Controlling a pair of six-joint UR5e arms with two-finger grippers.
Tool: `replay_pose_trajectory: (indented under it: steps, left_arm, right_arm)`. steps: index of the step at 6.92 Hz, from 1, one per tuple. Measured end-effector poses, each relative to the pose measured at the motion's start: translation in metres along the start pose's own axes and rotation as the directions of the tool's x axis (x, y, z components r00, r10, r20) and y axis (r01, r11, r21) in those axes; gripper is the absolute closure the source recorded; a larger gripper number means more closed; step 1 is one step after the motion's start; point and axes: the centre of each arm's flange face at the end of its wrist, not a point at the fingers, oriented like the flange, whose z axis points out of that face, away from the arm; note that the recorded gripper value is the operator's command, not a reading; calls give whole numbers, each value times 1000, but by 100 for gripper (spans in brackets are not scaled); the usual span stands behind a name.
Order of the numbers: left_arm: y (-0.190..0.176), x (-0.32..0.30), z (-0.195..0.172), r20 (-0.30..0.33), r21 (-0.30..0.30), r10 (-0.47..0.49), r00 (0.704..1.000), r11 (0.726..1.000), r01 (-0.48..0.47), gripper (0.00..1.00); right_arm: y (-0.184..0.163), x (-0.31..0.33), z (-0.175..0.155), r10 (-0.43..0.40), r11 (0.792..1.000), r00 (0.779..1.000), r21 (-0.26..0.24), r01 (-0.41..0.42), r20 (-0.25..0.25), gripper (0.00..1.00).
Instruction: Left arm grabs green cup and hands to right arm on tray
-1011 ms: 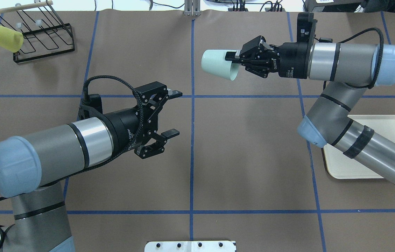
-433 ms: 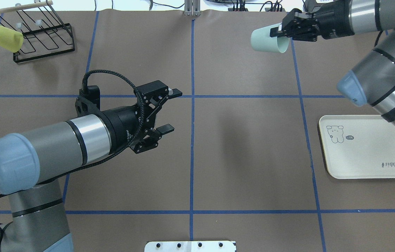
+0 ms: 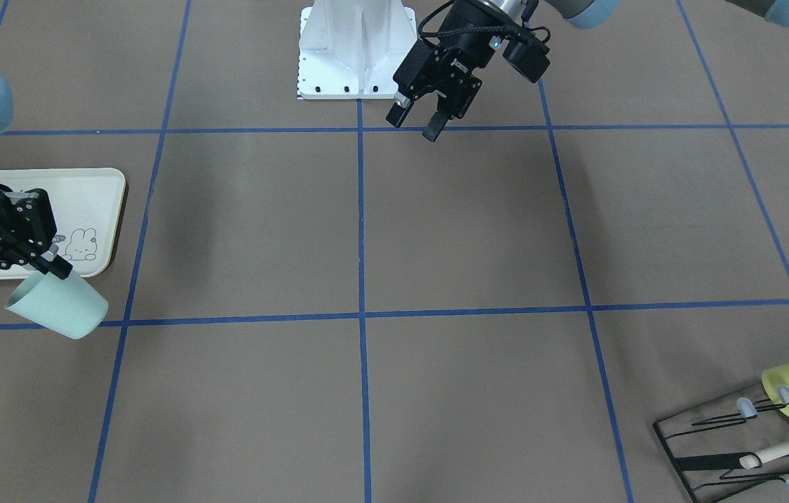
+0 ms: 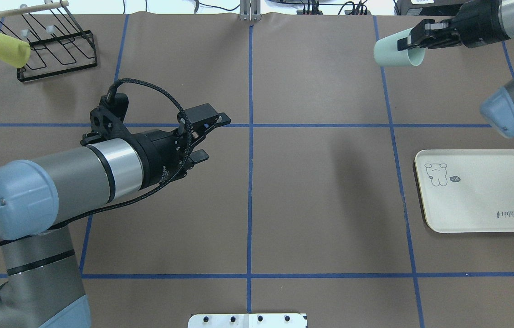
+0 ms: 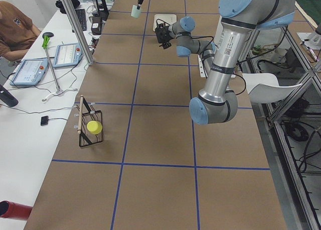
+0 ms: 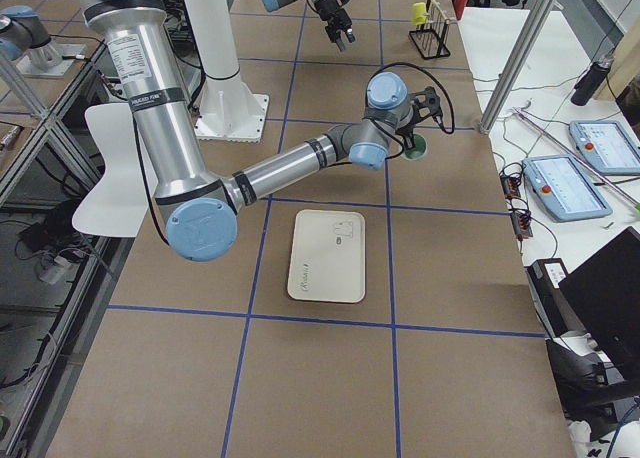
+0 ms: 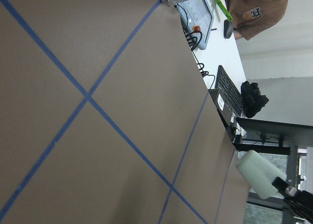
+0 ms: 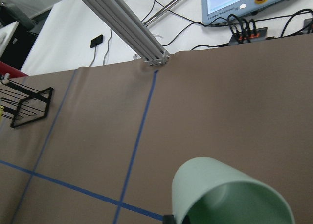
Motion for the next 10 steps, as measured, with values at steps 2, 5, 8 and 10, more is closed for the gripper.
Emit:
replay_pose_trajectory:
  steps: [2, 5, 8, 10]
  left_arm:
    - [-32, -5, -5, 172, 62, 199, 965, 975, -212, 0]
    - [-60, -8, -22, 310, 56, 357, 881, 918, -392, 0]
    - [-65, -14, -20, 334, 55, 364, 869, 913, -404, 0]
    - [-68, -14, -20, 337, 58, 363, 868, 913, -405, 0]
  right_arm:
    - [47, 23, -21, -136, 985, 981, -125, 119, -138, 100]
    - [110, 55, -16, -260, 915, 935, -370, 159, -241, 100]
    - [165, 54, 26, -300, 832, 923, -539, 130, -240, 100]
    - [184, 52, 41, -313, 793, 916, -600, 106, -251, 100]
